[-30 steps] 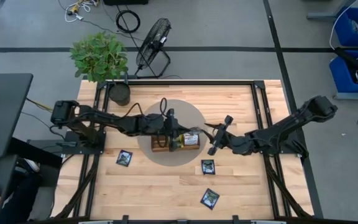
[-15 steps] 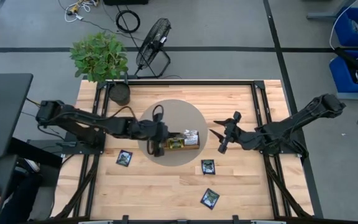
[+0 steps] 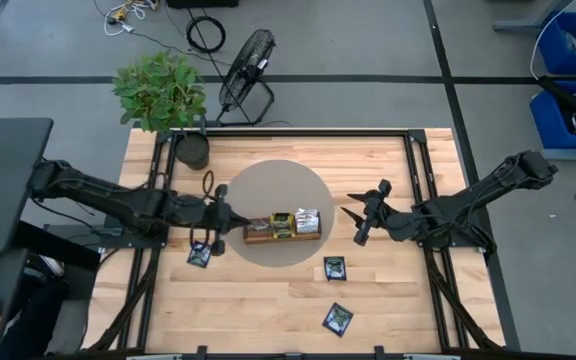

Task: Pick & Place Tea
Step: Put the purple tea bag into the left section of the wooden organizer

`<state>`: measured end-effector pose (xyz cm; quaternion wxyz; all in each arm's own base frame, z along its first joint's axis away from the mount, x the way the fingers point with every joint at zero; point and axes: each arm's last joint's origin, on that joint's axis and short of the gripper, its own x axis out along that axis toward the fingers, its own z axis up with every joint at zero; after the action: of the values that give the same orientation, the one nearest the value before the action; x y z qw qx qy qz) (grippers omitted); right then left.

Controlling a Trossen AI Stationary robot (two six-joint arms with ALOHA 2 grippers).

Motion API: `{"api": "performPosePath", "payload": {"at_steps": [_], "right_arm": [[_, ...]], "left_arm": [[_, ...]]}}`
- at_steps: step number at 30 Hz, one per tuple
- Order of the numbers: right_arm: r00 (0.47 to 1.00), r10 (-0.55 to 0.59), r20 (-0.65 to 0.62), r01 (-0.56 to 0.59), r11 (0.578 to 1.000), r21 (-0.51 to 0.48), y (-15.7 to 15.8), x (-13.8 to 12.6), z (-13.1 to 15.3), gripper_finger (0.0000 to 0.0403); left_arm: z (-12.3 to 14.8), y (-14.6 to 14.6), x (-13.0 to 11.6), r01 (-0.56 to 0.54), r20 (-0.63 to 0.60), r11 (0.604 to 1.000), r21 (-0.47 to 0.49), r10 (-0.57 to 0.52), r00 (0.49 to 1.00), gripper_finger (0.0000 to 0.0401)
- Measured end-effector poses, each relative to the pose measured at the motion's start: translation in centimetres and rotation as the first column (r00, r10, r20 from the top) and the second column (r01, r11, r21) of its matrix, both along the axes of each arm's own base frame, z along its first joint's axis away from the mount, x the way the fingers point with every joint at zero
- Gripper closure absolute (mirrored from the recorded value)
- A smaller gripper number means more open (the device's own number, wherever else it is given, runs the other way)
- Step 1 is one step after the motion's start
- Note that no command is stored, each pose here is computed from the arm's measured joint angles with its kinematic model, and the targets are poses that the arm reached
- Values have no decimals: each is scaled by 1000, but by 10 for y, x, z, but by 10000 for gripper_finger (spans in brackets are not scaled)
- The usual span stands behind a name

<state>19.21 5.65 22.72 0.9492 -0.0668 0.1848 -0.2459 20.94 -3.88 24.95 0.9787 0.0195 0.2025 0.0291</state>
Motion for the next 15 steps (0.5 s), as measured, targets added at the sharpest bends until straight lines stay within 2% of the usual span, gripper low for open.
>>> {"api": "performPosePath", "payload": {"at_steps": [6,12,15], "right_arm": [[999,-40,8,40,999,-4,-2,-3,-2,207],[998,-67,6,67,998,-13,-4,-3,-3,207],[997,-81,9,81,997,-1,-5,-3,-3,207]], "left_arm": [[-21,4,-12,6,-57,1000,27,-5,998,400],[-29,17,-5,-56,-98,997,60,62,993,400],[-37,25,-3,-77,-158,994,83,90,983,400]]}}
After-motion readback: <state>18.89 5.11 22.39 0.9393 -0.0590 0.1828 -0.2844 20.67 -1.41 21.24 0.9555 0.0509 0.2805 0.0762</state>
